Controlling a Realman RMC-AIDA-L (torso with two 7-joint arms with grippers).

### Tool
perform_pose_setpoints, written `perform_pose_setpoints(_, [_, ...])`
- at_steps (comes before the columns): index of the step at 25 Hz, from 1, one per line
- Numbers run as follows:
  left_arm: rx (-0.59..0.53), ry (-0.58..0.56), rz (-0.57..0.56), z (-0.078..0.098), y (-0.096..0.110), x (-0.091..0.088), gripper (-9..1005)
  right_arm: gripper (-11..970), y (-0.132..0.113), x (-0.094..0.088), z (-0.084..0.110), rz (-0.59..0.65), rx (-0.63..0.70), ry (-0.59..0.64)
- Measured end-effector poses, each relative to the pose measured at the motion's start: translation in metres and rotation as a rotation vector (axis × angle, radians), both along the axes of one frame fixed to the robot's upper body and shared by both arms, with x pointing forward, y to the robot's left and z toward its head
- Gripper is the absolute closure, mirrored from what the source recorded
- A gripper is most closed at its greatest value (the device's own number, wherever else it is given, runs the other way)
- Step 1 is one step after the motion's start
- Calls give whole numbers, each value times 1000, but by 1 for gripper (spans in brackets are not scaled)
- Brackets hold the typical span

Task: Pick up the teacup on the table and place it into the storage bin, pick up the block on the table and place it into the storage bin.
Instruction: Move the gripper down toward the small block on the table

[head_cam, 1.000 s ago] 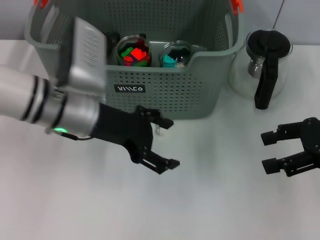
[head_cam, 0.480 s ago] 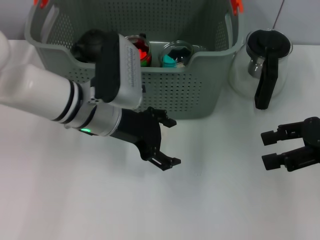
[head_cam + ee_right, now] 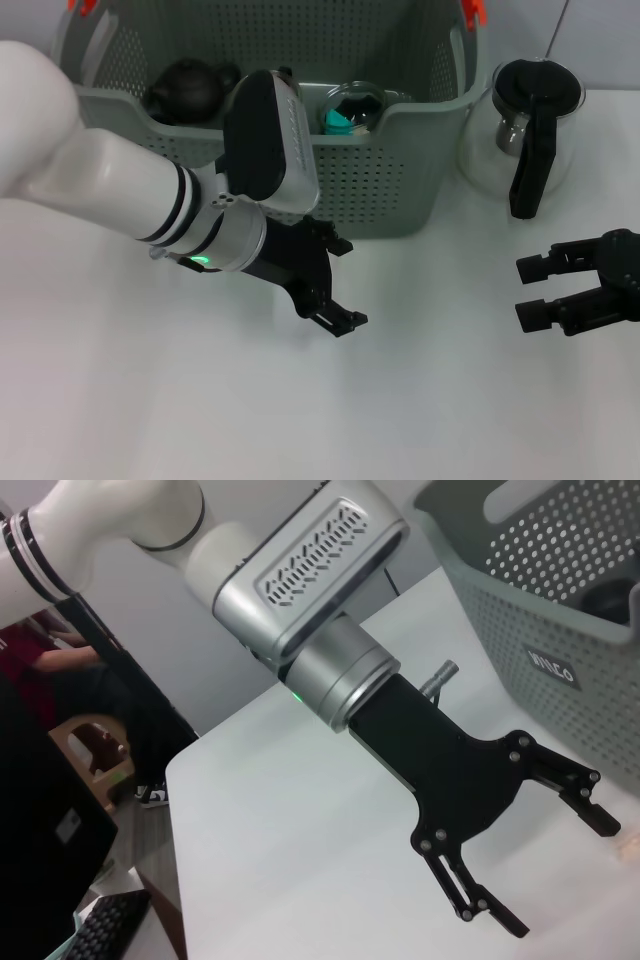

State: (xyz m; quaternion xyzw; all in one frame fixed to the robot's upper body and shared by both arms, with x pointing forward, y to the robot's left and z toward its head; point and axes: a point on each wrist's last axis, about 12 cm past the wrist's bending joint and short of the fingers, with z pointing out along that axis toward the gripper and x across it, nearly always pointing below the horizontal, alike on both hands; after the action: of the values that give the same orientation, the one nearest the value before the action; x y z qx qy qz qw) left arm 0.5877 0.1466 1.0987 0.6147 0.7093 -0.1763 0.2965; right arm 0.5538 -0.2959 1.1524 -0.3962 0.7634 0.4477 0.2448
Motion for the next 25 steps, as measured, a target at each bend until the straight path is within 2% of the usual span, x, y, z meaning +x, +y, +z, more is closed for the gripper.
perform_pose_setpoints(10, [9, -5, 58, -9, -5, 6, 32, 31, 0, 2, -2, -9, -6, -16])
perform_pose_setpoints(25, [26, -11, 79, -16, -5, 8, 32, 32, -1, 2, -3, -16, -8, -30])
